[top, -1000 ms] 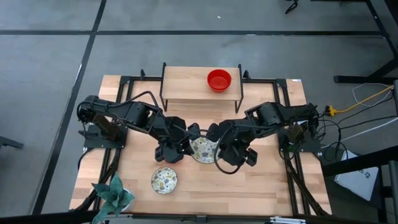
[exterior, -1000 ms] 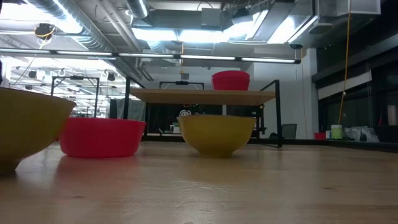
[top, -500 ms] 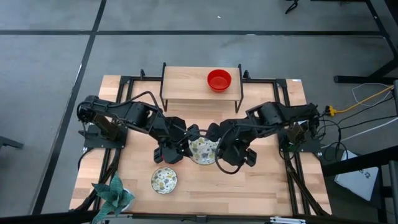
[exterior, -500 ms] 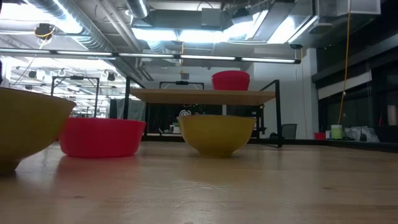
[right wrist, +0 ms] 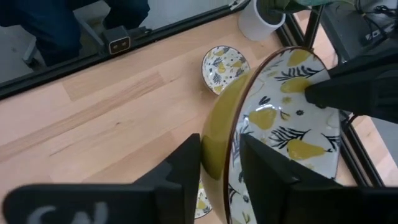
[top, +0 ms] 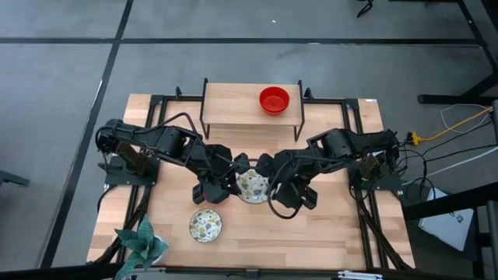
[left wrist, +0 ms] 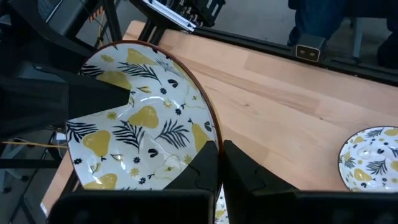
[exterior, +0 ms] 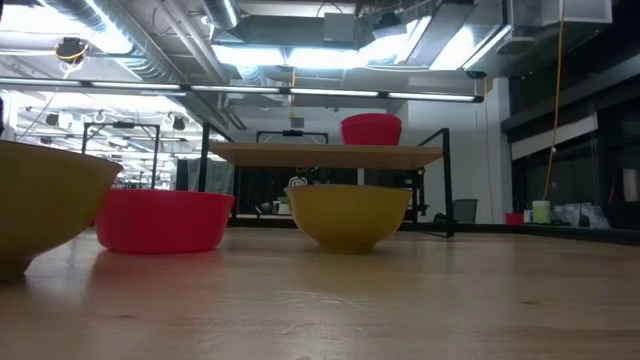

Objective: Pick & Place Mini bowls
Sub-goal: Put the right white patterned bowl on the shelf

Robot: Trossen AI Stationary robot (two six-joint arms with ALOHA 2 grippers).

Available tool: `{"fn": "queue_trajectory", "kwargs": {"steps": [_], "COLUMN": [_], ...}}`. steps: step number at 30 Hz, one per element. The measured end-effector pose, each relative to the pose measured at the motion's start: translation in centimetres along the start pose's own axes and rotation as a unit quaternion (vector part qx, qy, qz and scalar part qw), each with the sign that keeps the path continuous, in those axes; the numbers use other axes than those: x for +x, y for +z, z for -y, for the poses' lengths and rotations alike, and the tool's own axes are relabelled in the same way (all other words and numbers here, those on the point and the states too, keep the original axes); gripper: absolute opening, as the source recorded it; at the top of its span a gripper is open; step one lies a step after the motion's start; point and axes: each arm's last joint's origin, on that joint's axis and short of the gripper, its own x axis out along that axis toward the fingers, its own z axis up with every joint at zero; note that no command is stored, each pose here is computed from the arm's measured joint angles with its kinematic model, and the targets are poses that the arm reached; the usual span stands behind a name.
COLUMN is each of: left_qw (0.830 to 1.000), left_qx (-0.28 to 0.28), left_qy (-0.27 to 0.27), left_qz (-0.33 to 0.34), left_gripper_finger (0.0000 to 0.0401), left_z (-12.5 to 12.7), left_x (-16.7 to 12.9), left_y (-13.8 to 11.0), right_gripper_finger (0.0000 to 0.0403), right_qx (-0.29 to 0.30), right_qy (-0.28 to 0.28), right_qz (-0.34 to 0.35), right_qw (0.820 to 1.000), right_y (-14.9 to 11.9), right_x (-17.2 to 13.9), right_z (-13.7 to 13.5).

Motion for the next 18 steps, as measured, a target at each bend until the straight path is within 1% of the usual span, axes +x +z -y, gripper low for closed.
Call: {"fn": "queue_trajectory", "kwargs": {"steps": [5,10,16,18], "left_qw": [1.000,0.999,0.997,0.997], "left_qx": [-0.016,-0.032,-0.059,-0.069], "left_qy": [-0.004,0.001,-0.003,-0.002], "left_qz": [-0.010,-0.020,-0.038,-0.044], "left_gripper_finger": [0.0003,0.0003,0.0003,0.0003], "left_z": [-0.1,-0.6,-1.1,-1.3], "left_x": [0.0,-0.1,-0.2,-0.3], "left_y": [-0.4,-1.1,-2.2,-2.6], "right_gripper_finger": [0.0142,0.0169,0.0183,0.0184], "right_qx": [0.014,0.028,0.037,0.035], "right_qy": [-0.011,-0.008,-0.008,-0.022], "right_qz": [0.006,0.002,-0.003,-0.016], "right_qw": [1.000,1.000,0.999,0.999], "right_y": [0.2,0.1,0.0,-0.1], "right_x": [0.0,0.0,0.0,0.0], "right_z": [0.2,0.1,0.1,0.2]}}
